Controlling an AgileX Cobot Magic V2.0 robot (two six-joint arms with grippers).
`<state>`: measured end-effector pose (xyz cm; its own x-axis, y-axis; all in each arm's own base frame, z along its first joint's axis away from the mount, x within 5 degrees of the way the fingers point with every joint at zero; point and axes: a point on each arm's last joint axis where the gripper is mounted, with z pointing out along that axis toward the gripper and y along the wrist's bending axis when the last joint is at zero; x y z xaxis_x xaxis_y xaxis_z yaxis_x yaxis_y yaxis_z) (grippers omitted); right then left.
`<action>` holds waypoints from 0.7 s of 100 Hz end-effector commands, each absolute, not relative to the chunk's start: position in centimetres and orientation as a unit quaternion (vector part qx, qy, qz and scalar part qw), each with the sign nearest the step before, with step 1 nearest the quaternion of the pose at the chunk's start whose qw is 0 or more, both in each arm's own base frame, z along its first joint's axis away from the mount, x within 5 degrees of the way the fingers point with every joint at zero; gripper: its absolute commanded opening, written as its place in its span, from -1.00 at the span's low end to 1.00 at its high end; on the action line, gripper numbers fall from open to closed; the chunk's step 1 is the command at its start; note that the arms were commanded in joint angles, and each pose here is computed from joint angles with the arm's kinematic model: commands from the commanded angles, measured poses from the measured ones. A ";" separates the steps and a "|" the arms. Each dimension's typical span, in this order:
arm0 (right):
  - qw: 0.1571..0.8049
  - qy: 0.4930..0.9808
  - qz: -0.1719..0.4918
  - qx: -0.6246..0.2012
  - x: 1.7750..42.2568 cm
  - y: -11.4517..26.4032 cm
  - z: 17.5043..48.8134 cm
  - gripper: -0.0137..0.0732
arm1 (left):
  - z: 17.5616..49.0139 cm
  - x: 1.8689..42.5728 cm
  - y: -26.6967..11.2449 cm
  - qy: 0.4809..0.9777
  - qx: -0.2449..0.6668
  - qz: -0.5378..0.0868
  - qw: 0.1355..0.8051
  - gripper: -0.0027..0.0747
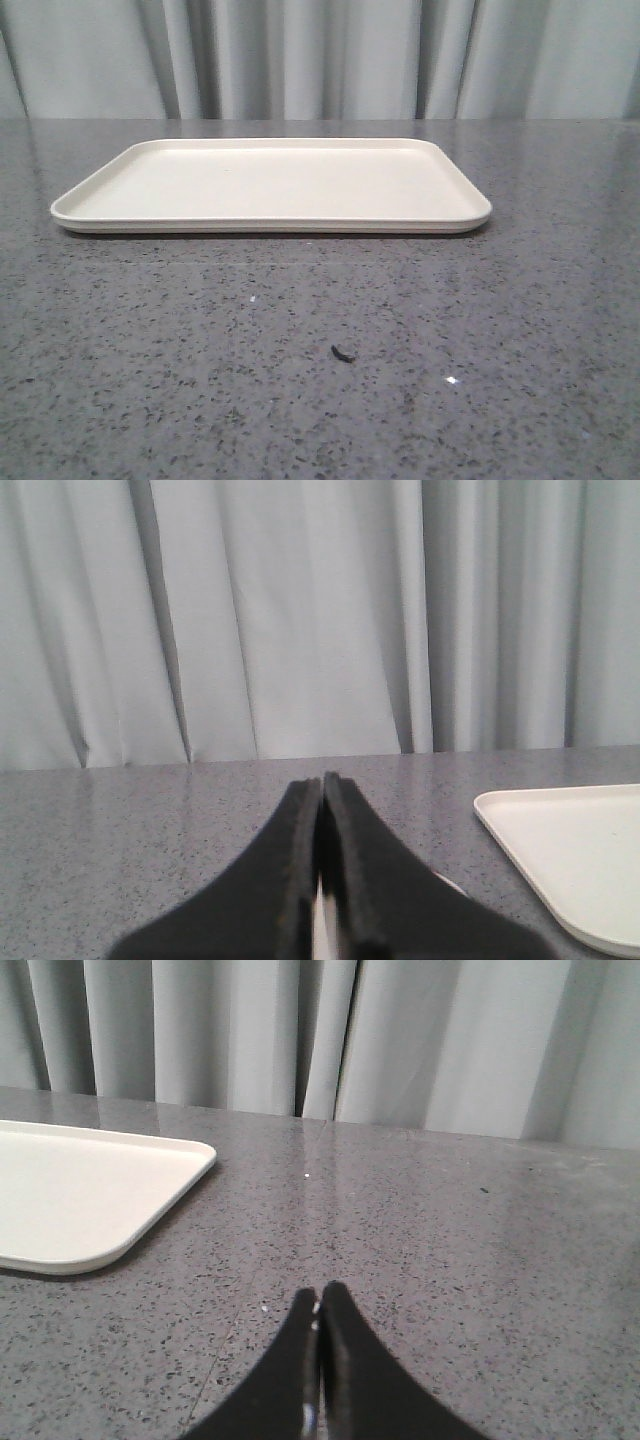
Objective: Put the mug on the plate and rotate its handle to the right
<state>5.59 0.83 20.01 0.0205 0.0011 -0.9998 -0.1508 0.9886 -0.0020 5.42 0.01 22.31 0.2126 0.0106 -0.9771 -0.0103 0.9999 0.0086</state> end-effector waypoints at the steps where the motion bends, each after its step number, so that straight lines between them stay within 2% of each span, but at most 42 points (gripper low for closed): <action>1: 0.746 0.662 0.056 -0.052 5.4 0.8 20.9 -0.83 | 23.2 4.9 -0.1 0.579 -0.003 -0.002 0.815 -0.98; 14: 0.763 0.642 0.059 -0.052 5.4 0.9 21.4 -0.83 | 23.9 4.6 -0.1 0.558 -0.005 -0.006 0.830 -0.98; 31: 0.789 0.609 0.075 -0.039 5.0 0.8 23.0 -0.83 | 26.0 4.0 0.3 0.534 -0.058 -0.057 0.842 -0.98; 70: 0.825 0.557 0.086 -0.026 3.3 0.5 32.2 -0.82 | 33.8 1.8 0.1 0.508 -0.054 -0.068 0.857 -0.98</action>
<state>3.63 0.56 28.97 0.2747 0.0982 -0.9565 -0.1703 0.9840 0.0522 2.66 0.07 30.81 0.3881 -0.1521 -0.9090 0.0413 0.9882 -0.1477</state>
